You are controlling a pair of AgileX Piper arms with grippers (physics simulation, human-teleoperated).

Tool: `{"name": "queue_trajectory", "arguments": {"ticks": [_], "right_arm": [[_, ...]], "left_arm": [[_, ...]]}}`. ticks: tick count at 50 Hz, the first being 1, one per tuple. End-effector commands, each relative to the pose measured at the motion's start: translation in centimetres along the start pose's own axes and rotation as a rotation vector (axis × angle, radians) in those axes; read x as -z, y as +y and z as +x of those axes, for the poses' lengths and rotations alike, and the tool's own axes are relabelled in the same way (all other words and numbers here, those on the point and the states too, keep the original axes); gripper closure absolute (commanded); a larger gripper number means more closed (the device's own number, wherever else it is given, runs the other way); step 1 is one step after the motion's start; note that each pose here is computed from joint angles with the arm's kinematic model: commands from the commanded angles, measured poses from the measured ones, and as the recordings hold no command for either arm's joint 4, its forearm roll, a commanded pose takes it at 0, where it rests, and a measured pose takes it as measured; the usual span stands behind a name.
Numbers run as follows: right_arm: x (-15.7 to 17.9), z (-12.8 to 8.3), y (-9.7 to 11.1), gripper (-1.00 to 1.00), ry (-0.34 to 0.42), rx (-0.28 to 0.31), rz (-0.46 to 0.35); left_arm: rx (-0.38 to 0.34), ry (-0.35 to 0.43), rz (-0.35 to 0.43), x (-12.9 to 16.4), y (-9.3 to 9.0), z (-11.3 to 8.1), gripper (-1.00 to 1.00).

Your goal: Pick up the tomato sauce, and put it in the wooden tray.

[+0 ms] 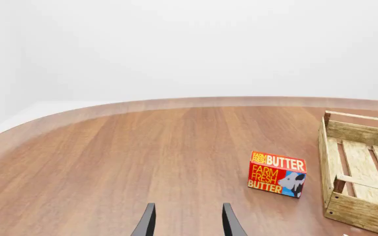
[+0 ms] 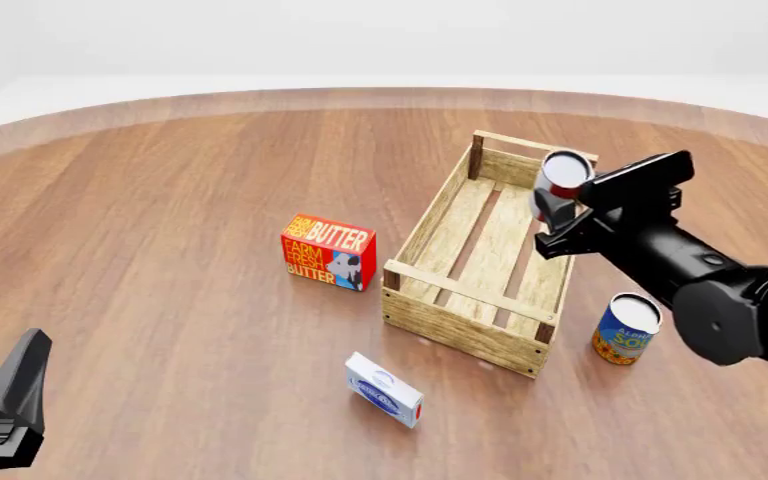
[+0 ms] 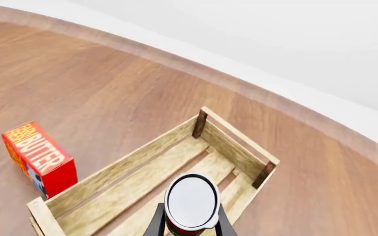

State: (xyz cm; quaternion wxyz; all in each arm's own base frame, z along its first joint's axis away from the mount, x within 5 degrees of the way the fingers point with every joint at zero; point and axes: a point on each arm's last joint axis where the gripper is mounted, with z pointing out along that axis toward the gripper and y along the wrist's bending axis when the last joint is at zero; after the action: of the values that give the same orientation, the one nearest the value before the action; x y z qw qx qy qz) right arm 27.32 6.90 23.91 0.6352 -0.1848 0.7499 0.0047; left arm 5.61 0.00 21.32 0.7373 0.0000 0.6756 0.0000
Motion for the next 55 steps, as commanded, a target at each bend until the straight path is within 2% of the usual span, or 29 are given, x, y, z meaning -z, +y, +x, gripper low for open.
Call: {"name": "queue_trajectory", "arguments": {"ticks": [1, 30, 55], "right_arm": [[-1.6, -0.4, -0.1, 1.00, 0.003, -0.020, 0.002], [-4.7, -0.1, 0.5, 1.00, 0.022, -0.031, -0.020], [-8.6, 1.4, 1.8, 1.00, 0.063, -0.037, -0.051]], "left_arm": [[0.000, 0.000, 0.000, 0.0, 0.0, 0.0, -1.00], [0.000, 0.000, 0.000, 0.0, 0.0, 0.0, -1.00], [0.000, 0.000, 0.000, 0.0, 0.0, 0.0, -1.00]]}}
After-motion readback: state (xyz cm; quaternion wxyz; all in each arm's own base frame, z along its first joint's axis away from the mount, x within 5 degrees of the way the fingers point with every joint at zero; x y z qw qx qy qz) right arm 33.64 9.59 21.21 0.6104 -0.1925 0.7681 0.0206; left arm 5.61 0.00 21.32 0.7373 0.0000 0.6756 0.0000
